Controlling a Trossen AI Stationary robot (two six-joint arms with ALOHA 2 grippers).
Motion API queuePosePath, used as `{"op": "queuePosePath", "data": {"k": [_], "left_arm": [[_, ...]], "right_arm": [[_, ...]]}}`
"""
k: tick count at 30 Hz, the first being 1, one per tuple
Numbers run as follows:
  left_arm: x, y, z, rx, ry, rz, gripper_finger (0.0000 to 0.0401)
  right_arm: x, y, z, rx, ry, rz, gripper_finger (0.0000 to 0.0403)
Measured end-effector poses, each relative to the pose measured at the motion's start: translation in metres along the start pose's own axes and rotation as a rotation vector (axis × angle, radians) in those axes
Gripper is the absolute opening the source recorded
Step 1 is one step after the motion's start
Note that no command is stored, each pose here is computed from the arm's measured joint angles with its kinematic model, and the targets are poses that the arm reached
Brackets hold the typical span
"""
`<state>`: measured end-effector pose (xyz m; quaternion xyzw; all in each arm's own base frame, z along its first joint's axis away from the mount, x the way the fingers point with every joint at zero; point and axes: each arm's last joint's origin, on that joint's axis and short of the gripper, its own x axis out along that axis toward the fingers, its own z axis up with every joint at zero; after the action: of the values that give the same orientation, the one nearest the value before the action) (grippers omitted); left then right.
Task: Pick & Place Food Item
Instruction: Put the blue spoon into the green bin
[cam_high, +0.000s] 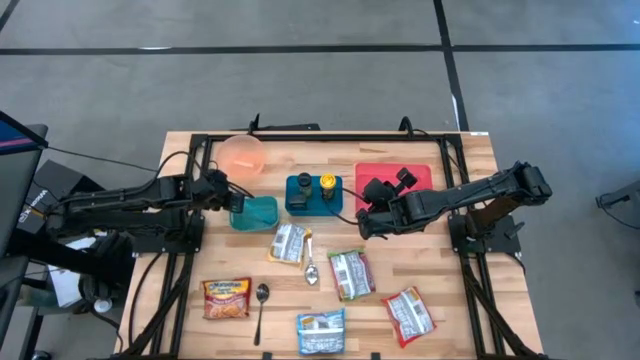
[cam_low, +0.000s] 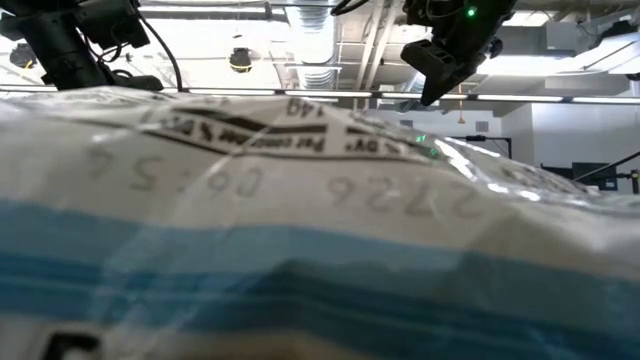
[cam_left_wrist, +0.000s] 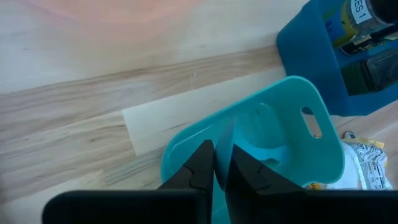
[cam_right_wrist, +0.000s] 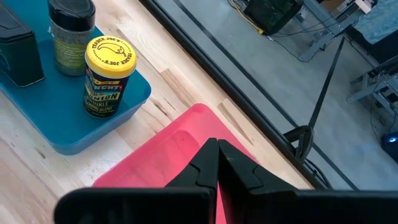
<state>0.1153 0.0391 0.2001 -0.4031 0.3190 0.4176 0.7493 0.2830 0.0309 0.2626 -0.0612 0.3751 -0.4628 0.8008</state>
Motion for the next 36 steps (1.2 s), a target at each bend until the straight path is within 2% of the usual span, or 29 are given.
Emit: {"op": "queuePosePath", "data": {"k": [10,36], "left_arm": [[-0.0001,0.004,-0.0028,0.013,0.029,0.04,0.0021],[-0.0001,0.0061,-0.0042,0.038,0.043,0.061,0.0102]], "right_arm": [[0.0005,-0.0001,0.0,0.001,0.006,0.005,0.0],[0.006,-0.0013,0.0035,0.012,0.022,0.02,0.0]]}}
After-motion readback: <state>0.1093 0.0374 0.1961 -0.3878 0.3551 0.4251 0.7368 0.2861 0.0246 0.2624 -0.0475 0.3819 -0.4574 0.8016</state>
